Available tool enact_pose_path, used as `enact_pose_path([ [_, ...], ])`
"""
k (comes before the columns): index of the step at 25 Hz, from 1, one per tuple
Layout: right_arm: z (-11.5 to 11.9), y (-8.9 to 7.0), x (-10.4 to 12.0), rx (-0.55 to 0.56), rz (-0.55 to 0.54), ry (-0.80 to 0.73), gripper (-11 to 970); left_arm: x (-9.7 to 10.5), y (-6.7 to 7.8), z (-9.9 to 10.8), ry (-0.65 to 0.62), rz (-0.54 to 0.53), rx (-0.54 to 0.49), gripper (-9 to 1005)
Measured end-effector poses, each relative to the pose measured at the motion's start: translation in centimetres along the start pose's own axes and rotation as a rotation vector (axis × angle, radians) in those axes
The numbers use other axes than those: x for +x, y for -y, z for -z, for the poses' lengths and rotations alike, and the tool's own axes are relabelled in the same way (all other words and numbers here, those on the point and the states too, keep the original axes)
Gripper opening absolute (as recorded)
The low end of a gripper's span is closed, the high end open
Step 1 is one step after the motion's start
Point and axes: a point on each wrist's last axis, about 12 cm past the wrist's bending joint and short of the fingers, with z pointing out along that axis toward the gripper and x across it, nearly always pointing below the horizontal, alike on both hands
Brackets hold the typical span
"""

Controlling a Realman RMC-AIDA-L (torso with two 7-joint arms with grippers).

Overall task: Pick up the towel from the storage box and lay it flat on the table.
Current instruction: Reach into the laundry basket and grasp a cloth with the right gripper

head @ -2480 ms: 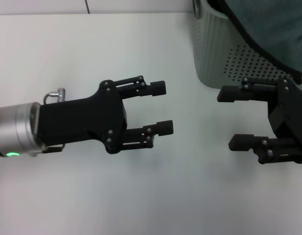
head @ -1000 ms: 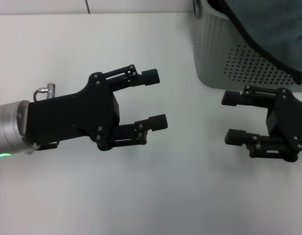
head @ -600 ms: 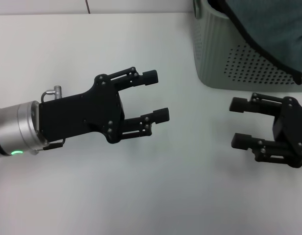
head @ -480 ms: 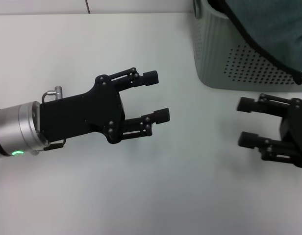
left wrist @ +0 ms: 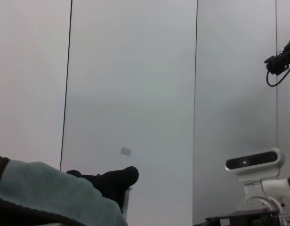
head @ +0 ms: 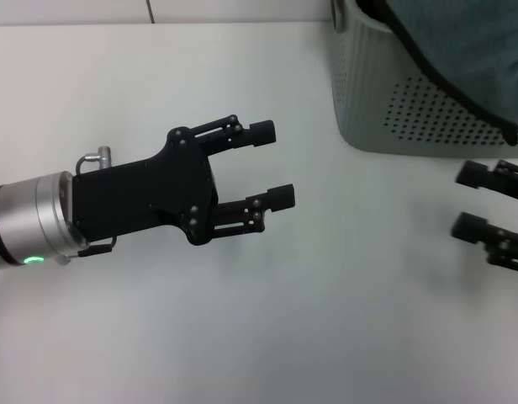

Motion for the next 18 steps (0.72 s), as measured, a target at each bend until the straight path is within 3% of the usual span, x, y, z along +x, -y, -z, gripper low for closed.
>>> enact_pose_path([
  [9, -3.8, 1.1, -0.6, -0.131, 0.024, -0.047, 695, 0.1, 0.2, 0.0, -0.002, 0.024, 0.005, 745],
  [18, -4.8, 1.5, -1.0, -0.163, 0.038, -0.06, 695, 0.4, 0.4, 0.2, -0.001, 0.039, -0.001, 745],
])
